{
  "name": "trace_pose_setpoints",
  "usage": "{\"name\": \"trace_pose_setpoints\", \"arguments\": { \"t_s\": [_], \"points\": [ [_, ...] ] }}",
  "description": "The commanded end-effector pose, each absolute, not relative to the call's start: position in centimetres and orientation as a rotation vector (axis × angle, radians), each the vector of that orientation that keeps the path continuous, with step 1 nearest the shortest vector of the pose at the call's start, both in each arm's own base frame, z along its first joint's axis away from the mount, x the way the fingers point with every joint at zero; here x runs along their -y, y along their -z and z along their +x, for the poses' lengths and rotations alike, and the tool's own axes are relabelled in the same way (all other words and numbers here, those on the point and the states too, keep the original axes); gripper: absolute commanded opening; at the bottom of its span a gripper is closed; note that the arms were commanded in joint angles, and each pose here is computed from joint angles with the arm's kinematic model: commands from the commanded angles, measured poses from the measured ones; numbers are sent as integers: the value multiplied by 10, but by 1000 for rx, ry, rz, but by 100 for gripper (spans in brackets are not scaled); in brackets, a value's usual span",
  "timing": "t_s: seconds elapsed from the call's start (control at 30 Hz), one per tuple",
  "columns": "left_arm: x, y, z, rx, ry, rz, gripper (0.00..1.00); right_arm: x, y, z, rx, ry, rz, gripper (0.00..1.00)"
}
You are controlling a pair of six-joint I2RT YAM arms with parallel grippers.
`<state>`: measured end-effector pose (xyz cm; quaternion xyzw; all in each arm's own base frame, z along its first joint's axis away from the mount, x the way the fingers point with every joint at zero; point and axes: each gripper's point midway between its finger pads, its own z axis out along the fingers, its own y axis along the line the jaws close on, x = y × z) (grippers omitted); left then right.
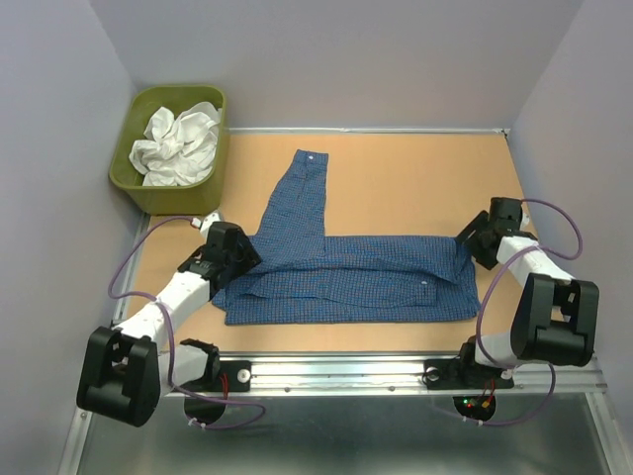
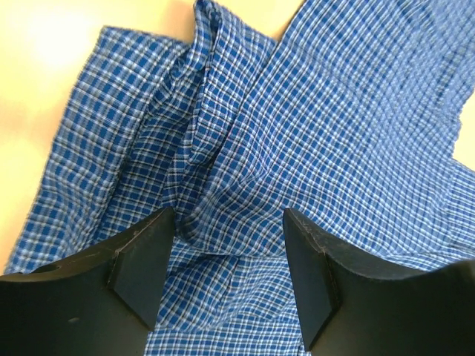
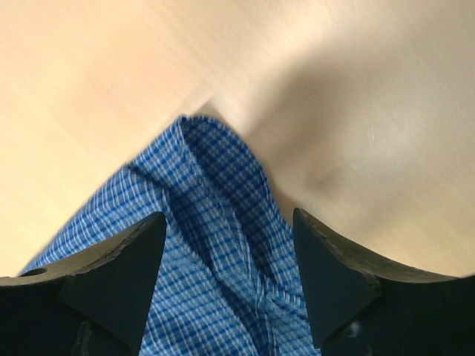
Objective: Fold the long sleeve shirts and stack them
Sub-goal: Fold the shirt
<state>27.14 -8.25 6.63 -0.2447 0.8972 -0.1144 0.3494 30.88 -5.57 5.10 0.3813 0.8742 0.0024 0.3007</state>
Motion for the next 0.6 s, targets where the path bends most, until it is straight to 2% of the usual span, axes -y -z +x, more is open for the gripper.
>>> {"name": "trace_pose_setpoints", "arguments": {
  "t_s": [0.0, 0.17, 0.43, 0.53, 0.57],
  "points": [
    [89, -55, 276, -2326, 342, -672, 71, 57, -62, 342, -2226, -122, 959, 72],
    [89, -42, 273, -2359, 329, -694, 70, 50, -63, 352, -2218, -201, 924, 62],
    [85, -34, 269, -2364, 305, -737, 67, 55, -40, 347, -2258, -166, 948, 47],
    [83, -30, 267, -2370, 290, -751, 66, 63, -33, 345, -2255, -111, 964, 38],
    [82, -30, 266, -2374, 286, -756, 66, 66, -33, 346, -2248, -101, 962, 28]
  ]
}}
